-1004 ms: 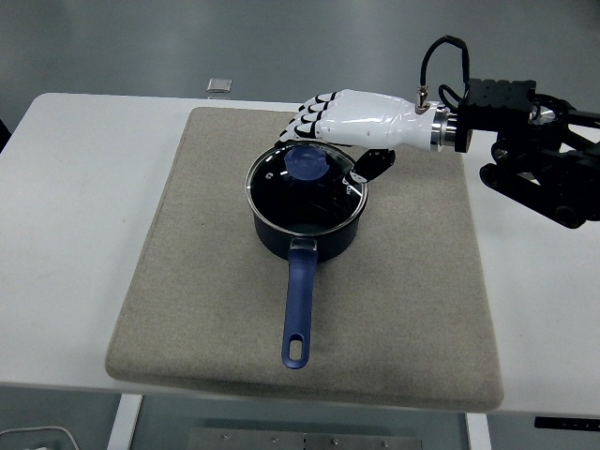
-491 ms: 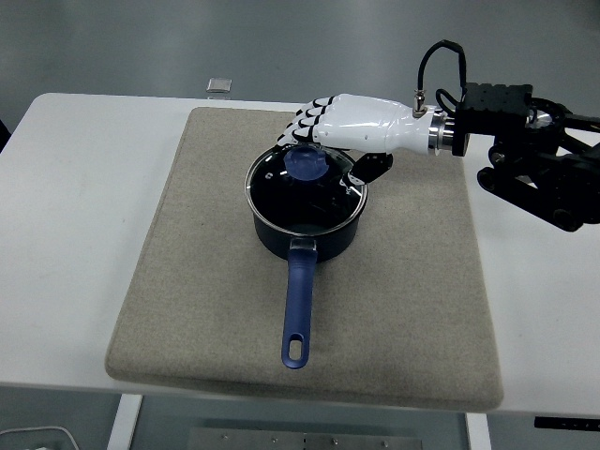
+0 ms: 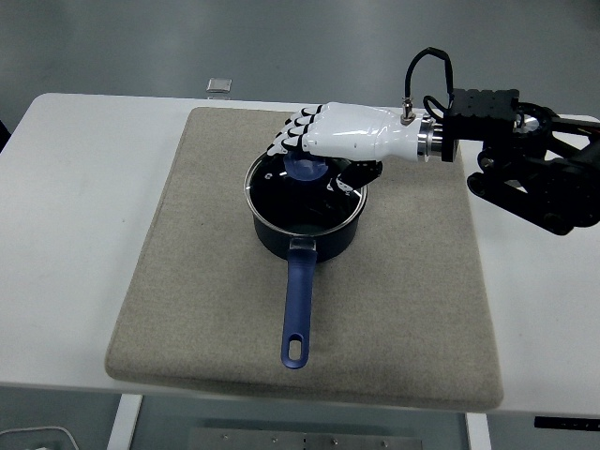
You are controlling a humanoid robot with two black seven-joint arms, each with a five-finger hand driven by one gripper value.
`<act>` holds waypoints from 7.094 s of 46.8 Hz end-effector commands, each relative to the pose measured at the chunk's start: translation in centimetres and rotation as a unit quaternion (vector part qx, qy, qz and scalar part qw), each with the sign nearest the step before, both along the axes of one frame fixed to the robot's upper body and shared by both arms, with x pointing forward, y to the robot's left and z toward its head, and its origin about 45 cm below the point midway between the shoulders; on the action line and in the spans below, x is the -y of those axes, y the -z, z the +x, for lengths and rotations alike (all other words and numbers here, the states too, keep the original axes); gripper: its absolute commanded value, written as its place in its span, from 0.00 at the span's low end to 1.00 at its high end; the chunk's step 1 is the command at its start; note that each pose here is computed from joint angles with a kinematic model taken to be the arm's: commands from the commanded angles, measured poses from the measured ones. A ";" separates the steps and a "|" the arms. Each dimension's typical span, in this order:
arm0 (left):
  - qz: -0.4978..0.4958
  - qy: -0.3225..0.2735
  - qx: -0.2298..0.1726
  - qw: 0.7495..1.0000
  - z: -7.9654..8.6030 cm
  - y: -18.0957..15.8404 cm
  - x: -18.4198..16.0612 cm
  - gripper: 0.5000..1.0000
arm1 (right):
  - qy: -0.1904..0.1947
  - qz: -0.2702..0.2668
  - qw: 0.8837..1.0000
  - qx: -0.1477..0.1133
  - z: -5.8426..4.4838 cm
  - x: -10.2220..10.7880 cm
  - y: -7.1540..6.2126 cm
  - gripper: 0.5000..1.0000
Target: Lift the pot lid and place it to the right of the pot.
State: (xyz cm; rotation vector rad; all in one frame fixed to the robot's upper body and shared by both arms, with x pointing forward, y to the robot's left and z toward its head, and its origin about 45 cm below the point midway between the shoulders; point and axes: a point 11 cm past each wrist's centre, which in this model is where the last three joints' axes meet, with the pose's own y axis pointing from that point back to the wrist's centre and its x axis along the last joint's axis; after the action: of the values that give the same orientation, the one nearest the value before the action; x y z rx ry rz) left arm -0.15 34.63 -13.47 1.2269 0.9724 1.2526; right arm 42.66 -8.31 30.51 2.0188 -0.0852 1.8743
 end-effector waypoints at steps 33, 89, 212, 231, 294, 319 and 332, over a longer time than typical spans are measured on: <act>0.000 0.000 0.000 1.000 0.0 0.0 0.0 1.00 | 0.000 -0.002 1.000 -0.008 -0.1 -0.1 0.3 0.64; 0.000 0.000 0.000 1.000 0.0 0.0 0.0 1.00 | -0.001 -0.018 0.999 -0.032 -0.2 -0.6 0.2 0.00; 0.000 0.000 0.000 1.000 0.0 0.0 0.0 1.00 | -0.018 -0.082 0.996 0.014 0.4 -0.3 -2.6 0.80; 0.000 0.000 0.000 1.000 0.0 0.0 0.0 1.00 | -0.023 -0.081 0.996 0.020 0.2 -0.5 -2.3 0.80; 0.000 0.000 0.000 1.000 0.0 0.0 0.0 1.00 | -0.017 -0.082 0.996 0.030 0.7 -0.1 -1.7 0.80; 0.000 0.000 0.000 1.000 0.0 0.0 0.0 1.00 | -0.016 -0.084 0.996 0.023 0.6 -0.2 -1.3 0.68; 0.000 0.000 0.000 1.000 0.0 0.0 0.0 1.00 | -0.015 -0.084 0.996 0.016 0.5 -0.1 -1.1 0.09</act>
State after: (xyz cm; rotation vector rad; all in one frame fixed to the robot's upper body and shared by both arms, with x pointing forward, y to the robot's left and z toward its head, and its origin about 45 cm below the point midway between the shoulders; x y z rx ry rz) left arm -0.15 34.63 -13.47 1.2271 0.9721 1.2530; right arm 43.22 -8.21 31.69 1.8824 0.0890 1.8742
